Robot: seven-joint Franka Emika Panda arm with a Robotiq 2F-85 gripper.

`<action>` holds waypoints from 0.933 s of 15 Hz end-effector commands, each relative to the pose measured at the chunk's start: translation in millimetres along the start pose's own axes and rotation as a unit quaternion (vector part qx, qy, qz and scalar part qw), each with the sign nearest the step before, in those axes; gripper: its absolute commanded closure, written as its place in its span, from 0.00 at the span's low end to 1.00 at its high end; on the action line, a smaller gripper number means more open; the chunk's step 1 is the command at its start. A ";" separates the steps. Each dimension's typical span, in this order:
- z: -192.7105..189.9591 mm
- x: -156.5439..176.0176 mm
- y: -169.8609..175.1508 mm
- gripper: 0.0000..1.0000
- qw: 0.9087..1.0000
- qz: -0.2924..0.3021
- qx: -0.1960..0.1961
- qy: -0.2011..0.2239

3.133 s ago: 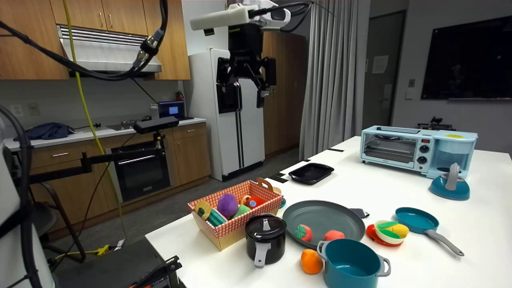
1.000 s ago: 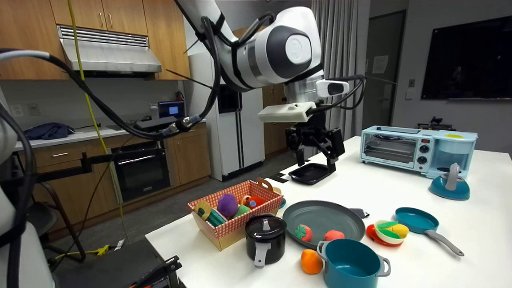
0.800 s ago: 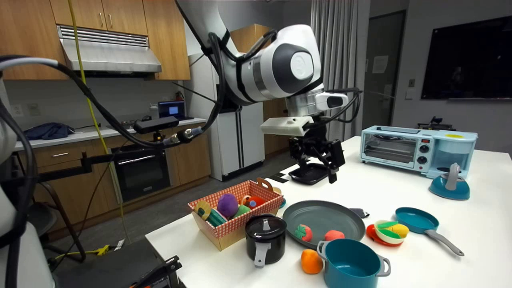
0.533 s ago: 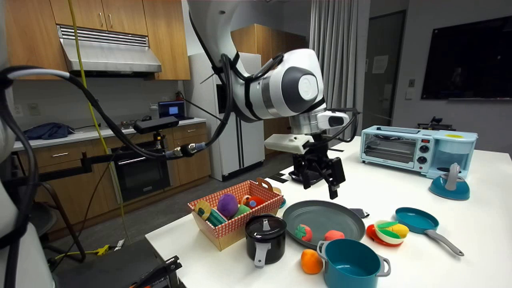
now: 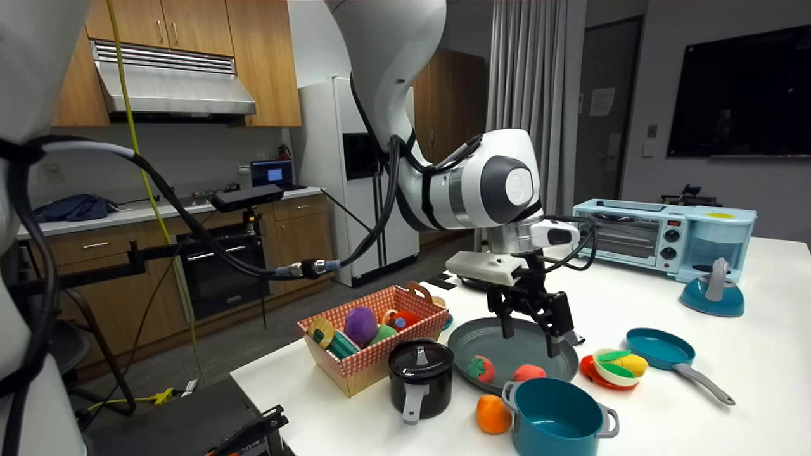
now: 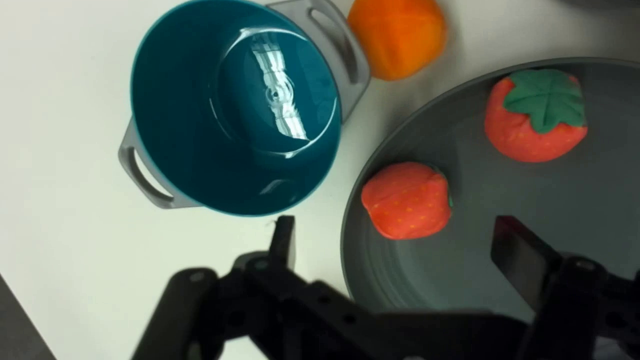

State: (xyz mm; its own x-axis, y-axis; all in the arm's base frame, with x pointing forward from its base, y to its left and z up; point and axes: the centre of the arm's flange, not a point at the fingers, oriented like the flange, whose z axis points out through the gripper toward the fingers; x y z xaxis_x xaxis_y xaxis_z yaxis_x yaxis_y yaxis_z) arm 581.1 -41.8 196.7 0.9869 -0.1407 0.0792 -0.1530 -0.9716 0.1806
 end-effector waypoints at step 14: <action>61.8 43.2 -26.3 0.00 0.994 -0.081 -0.039 -0.057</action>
State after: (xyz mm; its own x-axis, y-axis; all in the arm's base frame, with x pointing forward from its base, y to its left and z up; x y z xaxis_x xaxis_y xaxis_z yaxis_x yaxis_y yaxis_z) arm 619.2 -23.8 144.3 0.9989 -0.0196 -0.0428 -0.0087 -0.9705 0.2411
